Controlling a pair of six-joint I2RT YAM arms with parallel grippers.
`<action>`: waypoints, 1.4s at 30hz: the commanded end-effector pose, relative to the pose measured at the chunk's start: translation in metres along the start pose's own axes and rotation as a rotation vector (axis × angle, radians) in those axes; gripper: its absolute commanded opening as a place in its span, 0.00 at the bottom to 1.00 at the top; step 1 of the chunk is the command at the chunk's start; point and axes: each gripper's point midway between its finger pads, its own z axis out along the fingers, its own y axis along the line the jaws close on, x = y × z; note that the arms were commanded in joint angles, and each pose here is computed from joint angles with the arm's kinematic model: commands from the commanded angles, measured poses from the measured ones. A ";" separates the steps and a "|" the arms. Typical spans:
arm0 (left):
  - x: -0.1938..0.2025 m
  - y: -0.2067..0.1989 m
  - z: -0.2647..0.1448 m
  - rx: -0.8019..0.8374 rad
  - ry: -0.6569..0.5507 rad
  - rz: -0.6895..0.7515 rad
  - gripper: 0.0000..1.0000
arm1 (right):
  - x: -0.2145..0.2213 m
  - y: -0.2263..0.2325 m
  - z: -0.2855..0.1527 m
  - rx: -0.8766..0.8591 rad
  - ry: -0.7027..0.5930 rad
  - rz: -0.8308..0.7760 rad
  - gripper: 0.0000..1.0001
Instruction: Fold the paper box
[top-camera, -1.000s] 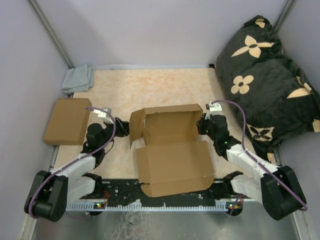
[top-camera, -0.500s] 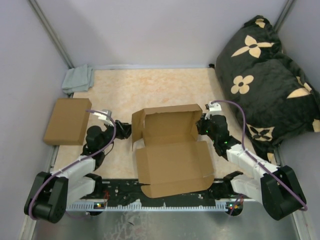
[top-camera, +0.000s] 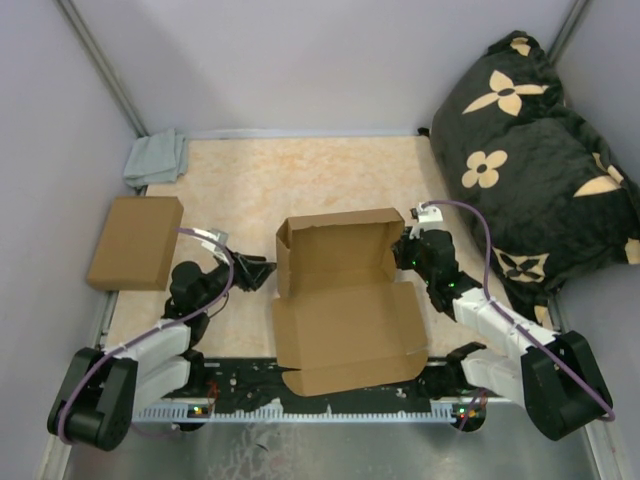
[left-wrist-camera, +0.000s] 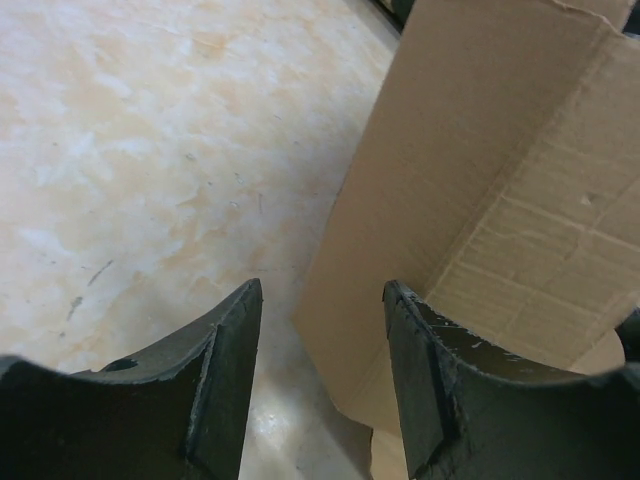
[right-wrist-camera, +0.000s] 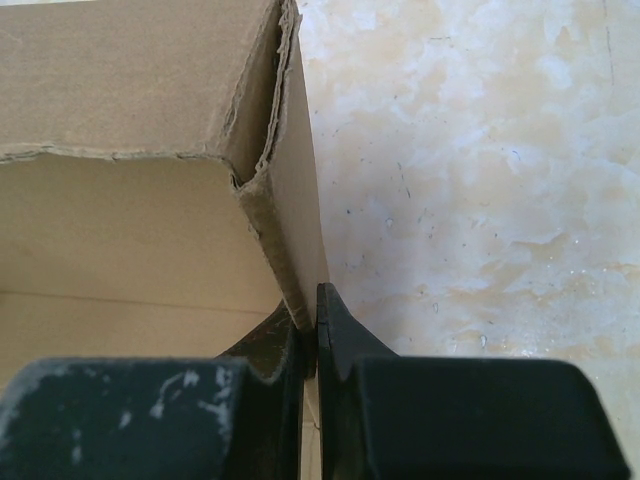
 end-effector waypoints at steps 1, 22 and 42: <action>-0.007 -0.023 -0.004 0.107 -0.024 0.016 0.58 | 0.000 0.003 0.001 -0.018 0.023 -0.006 0.03; -0.010 -0.056 0.018 0.080 0.046 0.040 0.54 | 0.004 0.006 0.004 -0.039 0.025 -0.008 0.04; -0.011 -0.048 0.040 -0.172 0.098 0.146 0.54 | -0.005 0.000 -0.005 -0.015 -0.024 -0.023 0.04</action>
